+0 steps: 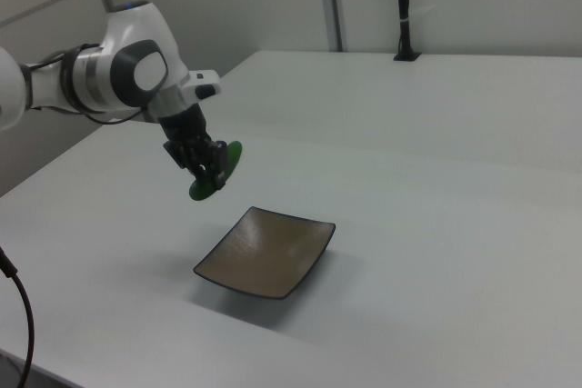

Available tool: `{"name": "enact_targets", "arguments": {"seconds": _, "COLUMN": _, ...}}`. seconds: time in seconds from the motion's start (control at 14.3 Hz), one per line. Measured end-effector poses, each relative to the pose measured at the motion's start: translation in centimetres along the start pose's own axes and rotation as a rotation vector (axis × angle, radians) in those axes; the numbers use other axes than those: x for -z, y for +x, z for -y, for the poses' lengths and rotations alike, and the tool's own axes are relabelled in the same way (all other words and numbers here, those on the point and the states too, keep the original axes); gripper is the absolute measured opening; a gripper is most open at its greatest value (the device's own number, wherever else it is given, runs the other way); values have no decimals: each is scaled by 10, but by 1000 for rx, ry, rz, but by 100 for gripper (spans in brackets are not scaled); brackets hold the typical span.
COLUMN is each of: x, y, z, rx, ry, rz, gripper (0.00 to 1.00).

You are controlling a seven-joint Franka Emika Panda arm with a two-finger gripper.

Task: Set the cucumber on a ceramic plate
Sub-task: 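Lift the cucumber and carry it over the dark square plate, then lower the cucumber onto the plate and open the gripper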

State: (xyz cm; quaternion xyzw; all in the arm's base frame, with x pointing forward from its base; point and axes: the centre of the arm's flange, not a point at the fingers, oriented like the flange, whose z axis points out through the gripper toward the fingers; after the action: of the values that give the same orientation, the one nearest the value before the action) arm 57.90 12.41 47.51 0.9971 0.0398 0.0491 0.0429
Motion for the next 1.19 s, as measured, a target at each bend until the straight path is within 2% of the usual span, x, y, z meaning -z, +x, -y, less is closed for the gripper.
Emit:
{"name": "enact_targets", "arguments": {"seconds": 0.35, "x": -41, "y": -15, "z": -55, "rx": -1, "ry": -18, "rz": 91, "gripper": 42}}
{"name": "enact_targets", "arguments": {"seconds": 0.63, "x": -65, "y": -28, "z": -66, "rx": 13, "ry": -47, "rz": 140, "gripper": 42}}
{"name": "enact_targets", "arguments": {"seconds": 0.84, "x": -82, "y": -35, "z": -68, "rx": 30, "ry": -49, "rz": 165, "gripper": 44}}
{"name": "enact_targets", "arguments": {"seconds": 0.98, "x": -96, "y": -37, "z": -67, "rx": 35, "ry": -52, "rz": 181, "gripper": 67}}
{"name": "enact_targets", "arguments": {"seconds": 1.12, "x": -104, "y": -34, "z": -65, "rx": 38, "ry": -54, "rz": 175, "gripper": 98}}
{"name": "enact_targets", "arguments": {"seconds": 1.19, "x": -104, "y": -34, "z": -65, "rx": 39, "ry": -53, "rz": 172, "gripper": 100}}
